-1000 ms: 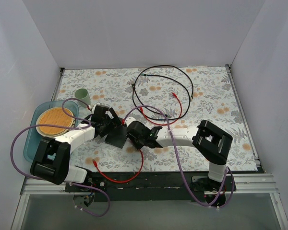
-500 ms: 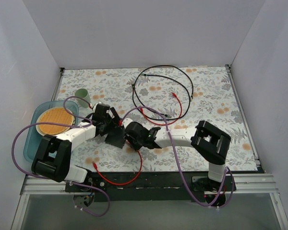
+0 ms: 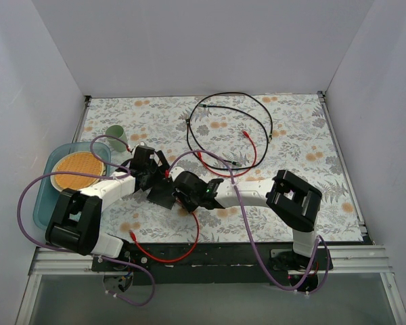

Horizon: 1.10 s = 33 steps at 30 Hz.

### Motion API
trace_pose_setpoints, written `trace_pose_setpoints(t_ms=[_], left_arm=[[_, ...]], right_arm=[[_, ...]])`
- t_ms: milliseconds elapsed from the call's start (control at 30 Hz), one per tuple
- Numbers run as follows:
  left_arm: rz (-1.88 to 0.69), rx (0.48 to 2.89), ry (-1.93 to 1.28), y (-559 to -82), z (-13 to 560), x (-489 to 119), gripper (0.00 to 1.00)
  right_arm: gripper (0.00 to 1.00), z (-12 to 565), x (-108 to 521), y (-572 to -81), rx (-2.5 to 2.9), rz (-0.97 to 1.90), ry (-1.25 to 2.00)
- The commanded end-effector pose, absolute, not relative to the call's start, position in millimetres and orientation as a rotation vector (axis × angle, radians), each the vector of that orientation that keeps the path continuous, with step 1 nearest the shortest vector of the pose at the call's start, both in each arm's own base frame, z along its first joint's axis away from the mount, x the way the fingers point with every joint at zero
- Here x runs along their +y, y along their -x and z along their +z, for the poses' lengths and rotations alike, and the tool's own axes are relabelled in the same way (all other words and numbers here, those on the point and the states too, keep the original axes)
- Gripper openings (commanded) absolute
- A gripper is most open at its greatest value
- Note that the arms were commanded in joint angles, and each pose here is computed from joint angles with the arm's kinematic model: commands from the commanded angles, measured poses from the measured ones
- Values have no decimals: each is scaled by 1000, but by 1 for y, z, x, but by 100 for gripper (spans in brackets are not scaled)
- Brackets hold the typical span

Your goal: Insert the plug into the switch port

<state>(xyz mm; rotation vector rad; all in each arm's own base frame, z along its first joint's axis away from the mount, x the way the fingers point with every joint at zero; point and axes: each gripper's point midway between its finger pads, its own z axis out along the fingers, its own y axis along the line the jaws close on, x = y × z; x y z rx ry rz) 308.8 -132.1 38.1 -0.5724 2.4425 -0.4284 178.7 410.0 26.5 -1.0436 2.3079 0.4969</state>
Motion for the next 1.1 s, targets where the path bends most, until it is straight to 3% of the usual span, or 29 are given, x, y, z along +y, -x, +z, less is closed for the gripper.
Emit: trace_pose_setpoints(t_ms=[0, 1067], left_arm=[[-415, 2541, 575, -288, 18, -131, 90], [-552, 2567, 407, -279, 21, -148, 89]], right_arm=[[1, 36, 426, -177, 2275, 540, 1061], [1, 54, 450, -176, 2101, 590, 1175]])
